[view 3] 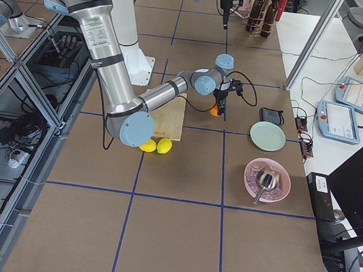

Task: Pick orange to plate
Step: 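Carry the orange with the right gripper over the white plate and lower it, then open the right gripper and withdraw the right arm from the plate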

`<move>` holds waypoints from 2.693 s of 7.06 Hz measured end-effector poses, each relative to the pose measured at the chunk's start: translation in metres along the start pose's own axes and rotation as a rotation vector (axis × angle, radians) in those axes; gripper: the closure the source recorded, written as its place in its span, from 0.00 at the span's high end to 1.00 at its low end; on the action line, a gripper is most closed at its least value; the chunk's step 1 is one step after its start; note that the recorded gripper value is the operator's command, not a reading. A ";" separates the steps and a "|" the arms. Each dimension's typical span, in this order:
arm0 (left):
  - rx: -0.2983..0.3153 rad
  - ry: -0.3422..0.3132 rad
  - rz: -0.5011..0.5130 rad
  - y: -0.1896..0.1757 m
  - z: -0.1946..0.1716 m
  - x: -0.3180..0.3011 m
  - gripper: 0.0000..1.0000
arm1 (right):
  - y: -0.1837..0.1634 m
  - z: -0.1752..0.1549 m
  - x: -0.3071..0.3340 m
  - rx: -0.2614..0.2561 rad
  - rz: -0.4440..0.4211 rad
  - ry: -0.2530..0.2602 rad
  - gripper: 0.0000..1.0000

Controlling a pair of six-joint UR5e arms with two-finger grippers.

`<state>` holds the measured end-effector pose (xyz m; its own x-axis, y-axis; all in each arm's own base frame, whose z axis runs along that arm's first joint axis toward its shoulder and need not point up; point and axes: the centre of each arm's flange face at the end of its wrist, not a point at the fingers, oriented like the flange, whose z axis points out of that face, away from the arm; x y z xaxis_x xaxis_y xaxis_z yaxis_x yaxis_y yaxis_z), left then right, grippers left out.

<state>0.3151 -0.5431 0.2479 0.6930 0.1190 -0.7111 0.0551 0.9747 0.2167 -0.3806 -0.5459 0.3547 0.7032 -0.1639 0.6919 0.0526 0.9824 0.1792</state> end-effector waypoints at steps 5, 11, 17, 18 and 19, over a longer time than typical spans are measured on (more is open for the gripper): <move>-0.025 -0.125 0.218 0.002 -0.010 -0.119 1.00 | 0.011 0.004 -0.183 0.015 0.079 -0.023 0.00; -0.038 -0.164 0.258 0.001 -0.012 -0.166 1.00 | 0.035 0.056 -0.281 0.021 0.052 0.048 1.00; -0.056 -0.179 0.297 -0.007 -0.039 -0.264 1.00 | -0.010 -0.061 -0.161 0.002 0.066 0.031 1.00; -0.083 -0.157 0.245 0.007 -0.041 -0.307 1.00 | -0.018 -0.077 -0.094 -0.011 0.029 0.028 1.00; -0.112 -0.131 0.197 0.027 -0.043 -0.350 1.00 | -0.027 -0.091 -0.029 -0.028 0.004 0.021 1.00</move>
<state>0.0429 -0.5508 0.4741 0.7703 0.2901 -0.5679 -0.1648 0.9509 0.2621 -0.3374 -0.5598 0.2663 0.7182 -0.1582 0.6776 0.0695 0.9853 0.1564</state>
